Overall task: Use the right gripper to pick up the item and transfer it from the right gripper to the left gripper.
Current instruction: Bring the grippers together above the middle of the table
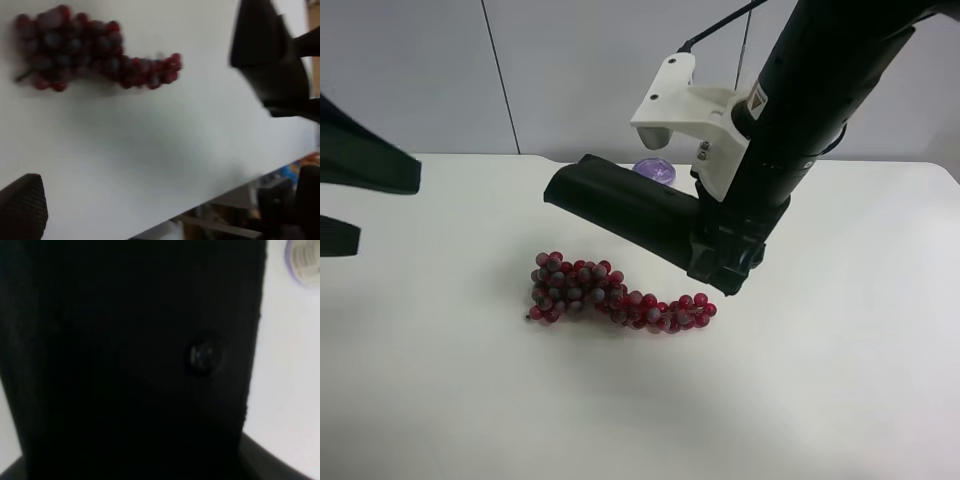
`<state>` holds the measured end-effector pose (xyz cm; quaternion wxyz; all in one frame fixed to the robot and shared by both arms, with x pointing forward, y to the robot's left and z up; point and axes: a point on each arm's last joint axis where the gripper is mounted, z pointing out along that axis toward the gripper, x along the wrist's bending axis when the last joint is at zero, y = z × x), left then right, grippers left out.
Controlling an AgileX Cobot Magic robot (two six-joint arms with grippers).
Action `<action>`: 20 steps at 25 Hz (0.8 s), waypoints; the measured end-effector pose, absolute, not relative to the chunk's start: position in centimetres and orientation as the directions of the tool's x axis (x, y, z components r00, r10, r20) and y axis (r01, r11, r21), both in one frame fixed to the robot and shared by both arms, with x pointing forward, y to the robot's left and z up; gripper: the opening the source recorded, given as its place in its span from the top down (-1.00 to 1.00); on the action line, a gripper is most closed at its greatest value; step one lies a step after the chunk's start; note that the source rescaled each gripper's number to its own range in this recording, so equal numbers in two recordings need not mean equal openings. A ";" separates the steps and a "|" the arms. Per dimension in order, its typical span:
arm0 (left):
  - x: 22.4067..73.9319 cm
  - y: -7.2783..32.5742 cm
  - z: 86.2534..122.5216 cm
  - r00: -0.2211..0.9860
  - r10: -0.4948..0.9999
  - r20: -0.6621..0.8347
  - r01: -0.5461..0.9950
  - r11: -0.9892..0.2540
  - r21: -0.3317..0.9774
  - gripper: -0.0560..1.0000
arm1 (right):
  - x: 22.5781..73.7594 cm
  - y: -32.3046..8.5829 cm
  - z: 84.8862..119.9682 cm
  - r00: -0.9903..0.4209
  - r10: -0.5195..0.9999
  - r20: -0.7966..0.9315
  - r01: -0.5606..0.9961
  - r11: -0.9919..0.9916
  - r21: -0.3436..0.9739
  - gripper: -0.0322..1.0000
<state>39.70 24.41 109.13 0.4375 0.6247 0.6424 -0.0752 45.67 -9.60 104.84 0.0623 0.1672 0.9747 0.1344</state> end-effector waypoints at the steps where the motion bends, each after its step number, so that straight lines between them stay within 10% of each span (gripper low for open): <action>1: 40.2 24.2 109.0 0.167 0.714 -0.680 0.873 0.214 0.438 -1.00 | 45.6 -9.6 104.8 -0.938 0.338 -0.073 0.305 0.908 0.287 0.90; 20: 45.2 22.6 106.2 0.100 0.500 -0.860 0.936 0.247 0.252 -1.00 | 45.5 -7.9 105.5 -0.955 0.298 -0.013 0.260 0.853 0.452 0.91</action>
